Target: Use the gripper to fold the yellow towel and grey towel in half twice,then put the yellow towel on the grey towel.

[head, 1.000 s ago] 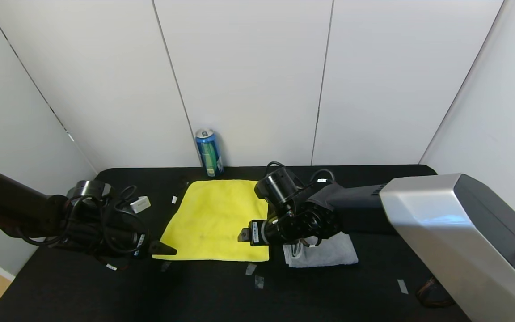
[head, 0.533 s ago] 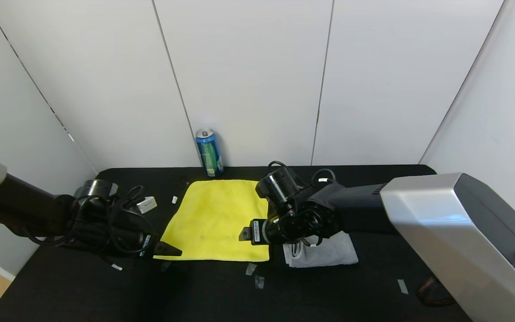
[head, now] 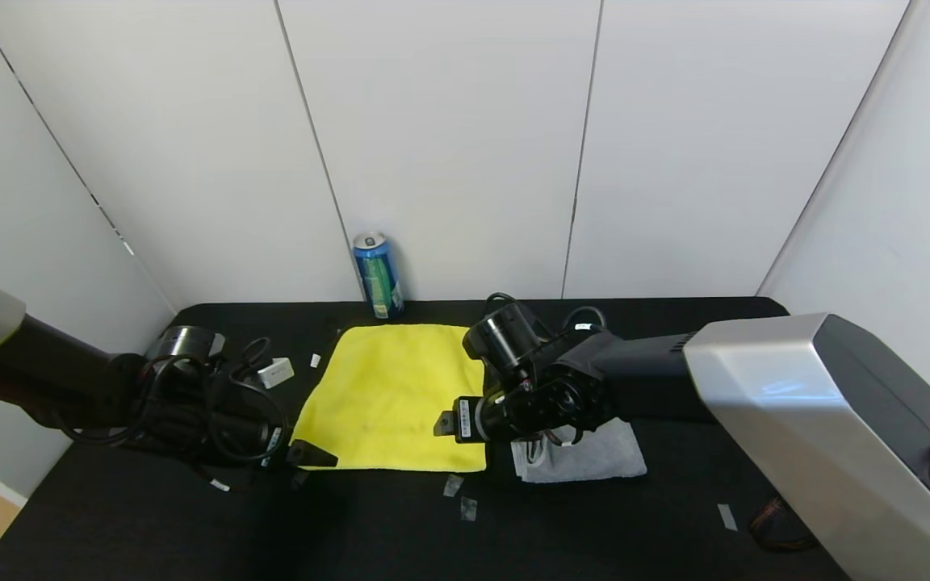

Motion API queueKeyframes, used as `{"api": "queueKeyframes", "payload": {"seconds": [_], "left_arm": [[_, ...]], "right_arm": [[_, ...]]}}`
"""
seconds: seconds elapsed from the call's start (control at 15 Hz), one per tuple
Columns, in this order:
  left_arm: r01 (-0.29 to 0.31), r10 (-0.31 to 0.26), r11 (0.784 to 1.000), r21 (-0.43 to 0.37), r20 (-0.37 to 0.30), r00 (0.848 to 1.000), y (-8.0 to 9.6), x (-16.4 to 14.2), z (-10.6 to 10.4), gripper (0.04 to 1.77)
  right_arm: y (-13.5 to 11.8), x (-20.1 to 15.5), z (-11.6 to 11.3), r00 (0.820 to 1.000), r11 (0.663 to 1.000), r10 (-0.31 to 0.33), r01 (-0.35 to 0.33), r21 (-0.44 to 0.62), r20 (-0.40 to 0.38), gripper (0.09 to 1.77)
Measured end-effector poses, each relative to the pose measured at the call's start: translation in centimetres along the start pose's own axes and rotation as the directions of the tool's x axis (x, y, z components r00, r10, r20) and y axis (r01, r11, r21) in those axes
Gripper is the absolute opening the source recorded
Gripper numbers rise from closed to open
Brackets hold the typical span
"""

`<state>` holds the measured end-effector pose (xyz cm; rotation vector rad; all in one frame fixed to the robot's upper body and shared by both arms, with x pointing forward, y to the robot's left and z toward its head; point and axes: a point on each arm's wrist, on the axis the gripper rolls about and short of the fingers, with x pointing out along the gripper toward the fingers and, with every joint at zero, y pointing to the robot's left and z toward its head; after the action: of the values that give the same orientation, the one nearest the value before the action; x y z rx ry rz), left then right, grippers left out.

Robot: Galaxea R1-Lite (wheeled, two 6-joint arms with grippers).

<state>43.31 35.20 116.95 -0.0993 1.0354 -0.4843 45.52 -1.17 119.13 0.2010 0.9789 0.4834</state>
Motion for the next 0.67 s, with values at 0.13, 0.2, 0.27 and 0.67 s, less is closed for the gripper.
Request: {"api": "queueKeyframes", "payload": {"seconds": [0.13, 0.2, 0.27, 0.67], "left_arm": [[0.000, 0.000, 1.000, 0.000, 0.000, 1.000, -0.02, 0.01, 0.00, 1.72], [0.000, 0.000, 1.000, 0.000, 0.000, 1.000, -0.02, 0.00, 0.03, 1.72], [-0.001, 0.001, 1.000, 0.000, 0.003, 1.000, 0.03, -0.03, 0.07, 1.72], [-0.013, 0.013, 1.000, -0.010, 0.015, 1.000, 0.57, -0.37, 0.15, 1.43]], "right_arm": [[-0.07, 0.01, 0.02, 1.000, 1.000, -0.002, 0.002, 0.001, 0.000, 1.70], [-0.07, 0.01, 0.02, 1.000, 1.000, -0.001, 0.001, 0.001, -0.001, 1.70], [-0.07, 0.02, 0.02, 1.000, 1.000, -0.001, 0.001, 0.001, -0.001, 1.70], [-0.14, 0.10, -0.05, 1.000, 1.000, -0.004, 0.004, 0.002, -0.004, 1.71]]}}
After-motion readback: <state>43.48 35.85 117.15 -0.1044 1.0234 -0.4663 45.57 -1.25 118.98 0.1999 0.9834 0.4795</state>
